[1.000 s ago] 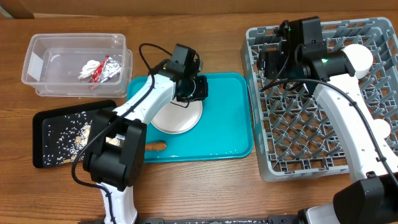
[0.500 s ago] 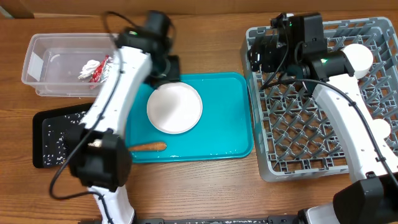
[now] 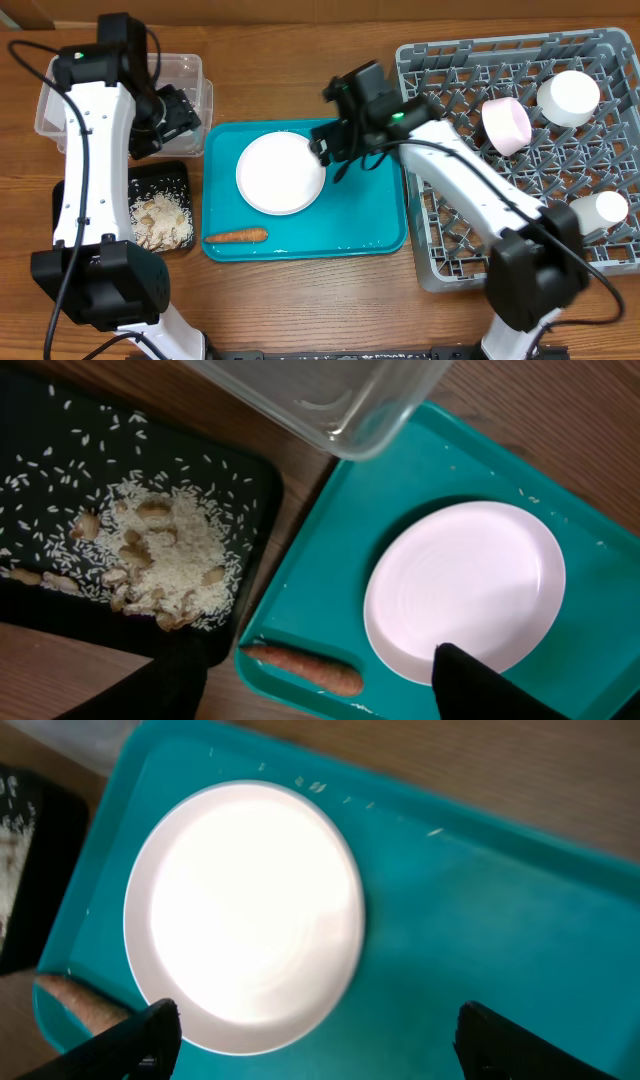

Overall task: Sort waste into correct bins and load items into the dishwasher
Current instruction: 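Hand the white plate from the left gripper to the right gripper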

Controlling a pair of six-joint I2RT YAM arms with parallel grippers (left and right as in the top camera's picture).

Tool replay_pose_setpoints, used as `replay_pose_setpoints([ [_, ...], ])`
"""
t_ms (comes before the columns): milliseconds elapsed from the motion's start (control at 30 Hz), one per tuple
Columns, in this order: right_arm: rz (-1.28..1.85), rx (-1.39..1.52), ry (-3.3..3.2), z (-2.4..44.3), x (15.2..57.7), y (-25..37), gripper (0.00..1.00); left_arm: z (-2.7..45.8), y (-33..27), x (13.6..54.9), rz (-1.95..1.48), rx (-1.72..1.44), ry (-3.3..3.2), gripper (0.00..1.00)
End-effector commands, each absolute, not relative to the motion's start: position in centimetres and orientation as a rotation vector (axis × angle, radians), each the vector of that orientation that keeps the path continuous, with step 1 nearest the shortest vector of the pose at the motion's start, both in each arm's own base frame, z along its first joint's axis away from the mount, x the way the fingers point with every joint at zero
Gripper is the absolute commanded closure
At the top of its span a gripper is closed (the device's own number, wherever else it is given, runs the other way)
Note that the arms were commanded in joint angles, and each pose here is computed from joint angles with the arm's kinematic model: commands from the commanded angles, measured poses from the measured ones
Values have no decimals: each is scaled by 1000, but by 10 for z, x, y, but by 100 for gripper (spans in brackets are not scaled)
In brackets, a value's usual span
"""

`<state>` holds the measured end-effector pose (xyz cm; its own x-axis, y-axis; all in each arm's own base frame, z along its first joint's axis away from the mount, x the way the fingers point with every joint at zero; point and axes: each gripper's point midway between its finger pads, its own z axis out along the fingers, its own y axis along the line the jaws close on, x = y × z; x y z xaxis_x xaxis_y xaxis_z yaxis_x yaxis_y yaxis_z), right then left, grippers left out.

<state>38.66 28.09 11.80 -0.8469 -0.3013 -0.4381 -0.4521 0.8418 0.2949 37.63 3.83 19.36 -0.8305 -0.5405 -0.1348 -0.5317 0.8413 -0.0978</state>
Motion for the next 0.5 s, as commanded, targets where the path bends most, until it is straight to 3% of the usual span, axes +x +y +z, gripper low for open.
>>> replay_pose_setpoints([
  [0,560,-520,2706,90,385,295,15,203,42,376,-78,-858,2828,22],
  [133,484,-412,2817,47,380,295,20,203,40,376,-84,-855,2828,20],
  [267,456,-302,2921,11,374,292,32,203,40,377,-89,-853,2826,18],
  [467,455,-293,2949,4,370,291,78,203,40,378,-90,-853,2824,16],
])
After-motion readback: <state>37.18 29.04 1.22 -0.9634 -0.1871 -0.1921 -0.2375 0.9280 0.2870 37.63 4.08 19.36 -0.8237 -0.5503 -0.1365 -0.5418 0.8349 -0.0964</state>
